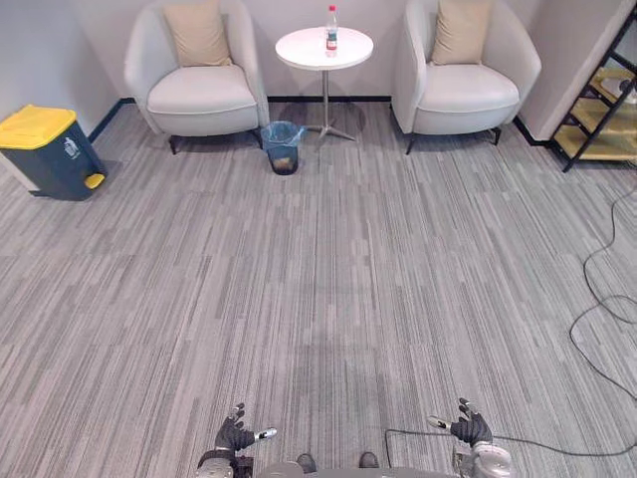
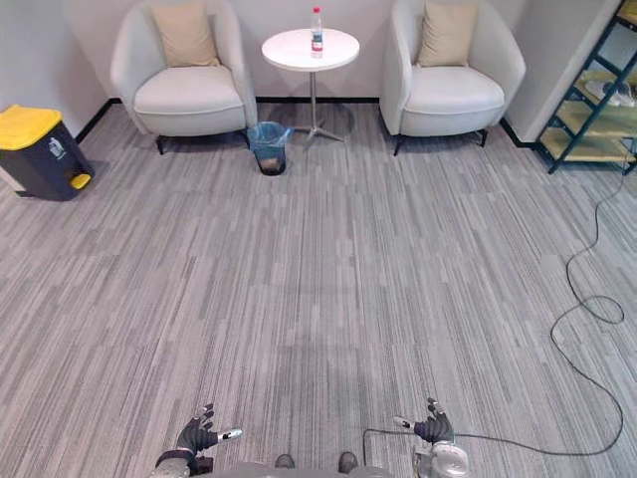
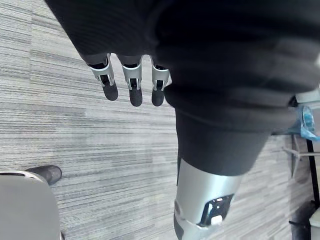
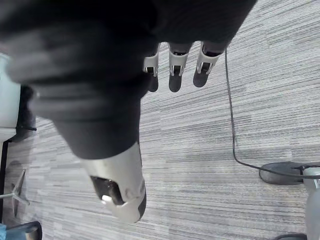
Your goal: Gather rubbish on tea table into small bin, then transfer packed bag to large trash can.
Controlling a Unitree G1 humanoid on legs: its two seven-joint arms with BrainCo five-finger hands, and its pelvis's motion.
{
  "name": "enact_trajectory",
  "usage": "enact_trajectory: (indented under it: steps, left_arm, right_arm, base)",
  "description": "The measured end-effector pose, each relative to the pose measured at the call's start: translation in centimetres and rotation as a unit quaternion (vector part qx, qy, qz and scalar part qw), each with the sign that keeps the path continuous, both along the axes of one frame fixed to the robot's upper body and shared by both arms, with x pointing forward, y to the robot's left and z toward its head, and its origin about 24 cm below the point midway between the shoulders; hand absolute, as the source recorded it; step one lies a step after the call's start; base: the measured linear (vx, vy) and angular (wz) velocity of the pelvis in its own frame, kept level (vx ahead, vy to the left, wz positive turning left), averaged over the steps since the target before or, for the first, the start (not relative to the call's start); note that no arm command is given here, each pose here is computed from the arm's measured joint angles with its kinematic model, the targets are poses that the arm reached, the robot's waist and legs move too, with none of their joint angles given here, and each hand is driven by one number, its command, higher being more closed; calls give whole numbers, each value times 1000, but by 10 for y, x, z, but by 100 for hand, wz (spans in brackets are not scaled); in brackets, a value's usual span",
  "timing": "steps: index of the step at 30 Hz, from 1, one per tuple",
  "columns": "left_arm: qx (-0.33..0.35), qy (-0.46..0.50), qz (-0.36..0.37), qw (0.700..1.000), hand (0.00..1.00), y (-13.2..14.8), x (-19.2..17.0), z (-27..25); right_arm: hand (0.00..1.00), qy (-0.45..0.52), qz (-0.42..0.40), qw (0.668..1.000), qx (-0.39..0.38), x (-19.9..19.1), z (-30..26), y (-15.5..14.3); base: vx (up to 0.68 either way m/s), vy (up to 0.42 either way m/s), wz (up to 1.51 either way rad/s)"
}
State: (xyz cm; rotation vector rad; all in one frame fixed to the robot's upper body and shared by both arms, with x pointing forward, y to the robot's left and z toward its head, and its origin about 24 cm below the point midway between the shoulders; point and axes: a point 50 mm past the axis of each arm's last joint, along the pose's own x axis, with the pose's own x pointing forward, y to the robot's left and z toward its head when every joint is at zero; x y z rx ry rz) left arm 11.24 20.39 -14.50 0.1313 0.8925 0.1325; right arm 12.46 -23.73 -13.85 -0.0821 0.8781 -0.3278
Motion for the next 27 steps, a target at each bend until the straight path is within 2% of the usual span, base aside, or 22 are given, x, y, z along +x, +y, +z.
enact_trajectory:
  steps: [6,12,20,27]
  left_arm:
    - [4,-23,-26,999,0,-3,15,6]
    - [19,-33,-33,999,0,7,23,11]
    - [5,-50,-39,998,0,-6,38,14]
    - [-7,-62,-29,998,0,-13,44,15]
  right_arm:
    - [0,-18,0,1000,0,13,5,-1]
    - [0,-22,0,1000,2,15,6,0]
    - [0,-31,5,999,-13,22,11,-10]
    - [0,-47,-1,999,0,26,13,-6]
  base:
    - [123,91,-8]
    - [192,20,26]
    - [402,-174,30]
    - [358,-140,7]
